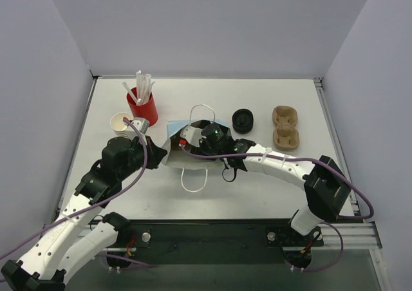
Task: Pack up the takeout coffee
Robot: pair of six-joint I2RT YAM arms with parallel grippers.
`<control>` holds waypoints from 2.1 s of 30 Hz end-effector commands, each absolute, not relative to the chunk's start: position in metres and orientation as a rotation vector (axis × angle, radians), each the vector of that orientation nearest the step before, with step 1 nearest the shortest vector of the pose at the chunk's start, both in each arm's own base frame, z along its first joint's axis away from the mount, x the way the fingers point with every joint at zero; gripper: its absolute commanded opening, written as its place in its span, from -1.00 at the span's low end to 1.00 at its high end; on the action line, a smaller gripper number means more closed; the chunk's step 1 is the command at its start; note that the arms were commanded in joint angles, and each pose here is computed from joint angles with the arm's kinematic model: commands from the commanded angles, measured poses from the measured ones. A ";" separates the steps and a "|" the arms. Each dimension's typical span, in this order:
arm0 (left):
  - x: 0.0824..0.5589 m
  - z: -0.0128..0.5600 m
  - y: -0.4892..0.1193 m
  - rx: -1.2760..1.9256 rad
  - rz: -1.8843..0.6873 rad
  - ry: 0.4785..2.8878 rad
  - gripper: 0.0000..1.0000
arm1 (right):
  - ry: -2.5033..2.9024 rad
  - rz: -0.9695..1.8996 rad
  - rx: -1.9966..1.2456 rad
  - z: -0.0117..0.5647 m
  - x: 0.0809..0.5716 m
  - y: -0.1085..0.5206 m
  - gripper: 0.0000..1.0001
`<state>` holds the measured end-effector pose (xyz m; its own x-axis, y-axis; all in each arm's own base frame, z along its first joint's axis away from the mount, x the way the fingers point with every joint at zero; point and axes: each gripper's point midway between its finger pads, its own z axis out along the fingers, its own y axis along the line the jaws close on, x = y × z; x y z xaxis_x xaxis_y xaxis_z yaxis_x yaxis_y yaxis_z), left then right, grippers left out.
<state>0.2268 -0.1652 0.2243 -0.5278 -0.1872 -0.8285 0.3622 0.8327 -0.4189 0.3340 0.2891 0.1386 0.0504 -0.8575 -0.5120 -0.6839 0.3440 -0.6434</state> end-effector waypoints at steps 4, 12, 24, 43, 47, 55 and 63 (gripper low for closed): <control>0.221 0.242 -0.162 0.114 -0.689 2.046 -1.00 | 1.730 -0.197 -1.344 0.161 0.321 0.265 0.30; 0.223 0.247 -0.166 0.124 -0.703 2.046 -1.00 | 1.738 -0.178 -1.353 0.173 0.312 0.260 0.55; 0.223 0.253 -0.169 0.141 -0.714 2.038 -1.00 | 1.739 -0.165 -1.336 0.179 0.312 0.262 0.66; 0.223 0.252 -0.165 0.121 -0.687 2.079 -1.00 | 1.694 -0.063 -1.393 0.194 0.294 0.277 0.52; 0.223 0.252 -0.167 0.120 -0.695 2.083 -1.00 | 1.702 -0.048 -1.400 0.194 0.293 0.279 0.57; 0.224 0.249 -0.166 0.118 -0.689 2.080 -1.00 | 1.710 -0.006 -1.408 0.191 0.289 0.284 0.67; 0.225 0.244 -0.168 0.115 -0.697 2.074 -1.00 | 1.710 0.060 -1.410 0.193 0.284 0.292 0.50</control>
<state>0.2210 -0.1714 0.2389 -0.6040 -0.1630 -0.7801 0.3462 0.8280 -0.4411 0.2853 0.2844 0.1655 0.0391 -0.8135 -0.5803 -0.8085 0.3155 -0.4968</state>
